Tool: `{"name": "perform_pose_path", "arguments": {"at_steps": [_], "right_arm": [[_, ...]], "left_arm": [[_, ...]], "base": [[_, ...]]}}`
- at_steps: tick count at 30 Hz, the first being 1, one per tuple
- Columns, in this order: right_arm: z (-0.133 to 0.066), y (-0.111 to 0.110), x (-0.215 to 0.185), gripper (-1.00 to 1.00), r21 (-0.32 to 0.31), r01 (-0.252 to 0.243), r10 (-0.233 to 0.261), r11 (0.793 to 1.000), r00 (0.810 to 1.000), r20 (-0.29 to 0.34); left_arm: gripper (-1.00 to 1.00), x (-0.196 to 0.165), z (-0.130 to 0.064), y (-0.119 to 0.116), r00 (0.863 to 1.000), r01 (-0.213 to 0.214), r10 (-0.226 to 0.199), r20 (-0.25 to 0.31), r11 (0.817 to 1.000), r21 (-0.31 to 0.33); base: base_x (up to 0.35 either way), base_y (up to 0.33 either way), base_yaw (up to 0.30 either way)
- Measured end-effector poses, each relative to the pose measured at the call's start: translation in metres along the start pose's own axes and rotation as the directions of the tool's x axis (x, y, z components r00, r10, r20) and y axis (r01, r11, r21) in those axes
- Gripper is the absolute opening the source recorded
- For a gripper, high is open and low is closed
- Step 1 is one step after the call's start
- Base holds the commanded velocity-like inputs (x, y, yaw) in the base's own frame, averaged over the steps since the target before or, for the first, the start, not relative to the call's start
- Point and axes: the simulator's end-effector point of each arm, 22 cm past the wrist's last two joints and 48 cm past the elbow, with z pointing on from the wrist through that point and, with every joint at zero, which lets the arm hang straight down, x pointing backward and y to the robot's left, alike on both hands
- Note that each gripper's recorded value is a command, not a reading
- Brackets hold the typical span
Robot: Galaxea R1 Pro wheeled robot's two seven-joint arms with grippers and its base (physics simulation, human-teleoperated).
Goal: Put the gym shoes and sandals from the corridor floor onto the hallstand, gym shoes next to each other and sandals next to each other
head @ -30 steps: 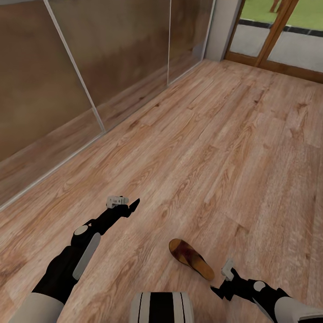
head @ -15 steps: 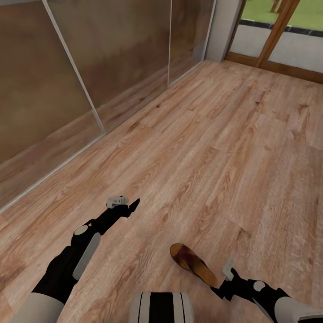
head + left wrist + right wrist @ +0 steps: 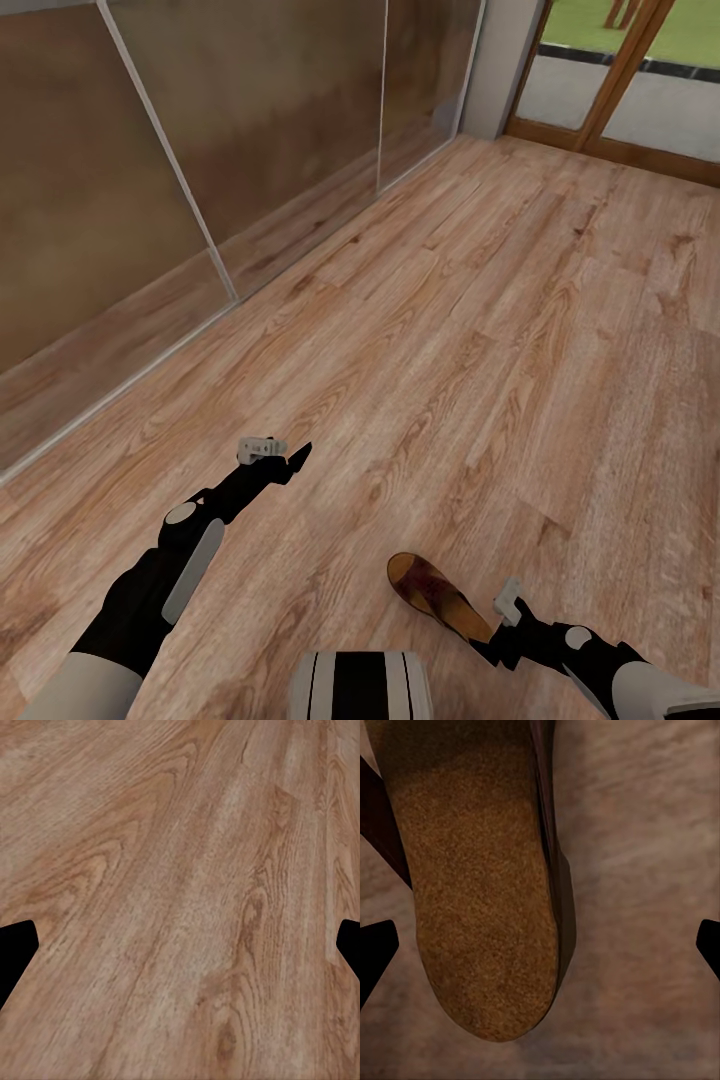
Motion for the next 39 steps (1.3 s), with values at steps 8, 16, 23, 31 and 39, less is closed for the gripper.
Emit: {"name": "perform_pose_path", "arguments": {"at_steps": [8,16,23,31,39], "right_arm": [[0.0,0.0,0.0,1.0,-0.001,0.0,0.0,1.0,1.0,0.0],[0.0,0.0,0.0,1.0,-0.001,0.0,0.0,1.0,1.0,0.0],[0.004,0.004,0.007,1.0,-0.01,-0.006,0.006,1.0,1.0,-0.012],[0.012,0.01,0.022,1.0,-0.028,-0.02,0.019,0.999,0.999,-0.039],[0.014,0.012,0.026,1.0,-0.032,-0.023,0.022,0.999,0.999,-0.046]], "left_arm": [[1.0,0.0,0.0,0.0,1.0,0.0,0.0,0.0,1.0,0.0],[1.0,0.0,0.0,0.0,1.0,0.0,0.0,0.0,1.0,0.0],[1.0,0.01,0.003,0.003,1.0,0.007,-0.007,-0.015,1.0,-0.003],[1.0,0.031,0.008,0.01,0.999,0.022,-0.022,-0.045,1.0,-0.009],[1.0,0.037,0.009,0.011,0.998,0.025,-0.026,-0.053,1.0,-0.011]], "base": [[0.039,0.0,0.0],[0.01,0.0,0.0],[0.001,0.0,0.0],[0.0,0.0,0.0],[0.0,0.0,0.0]]}}
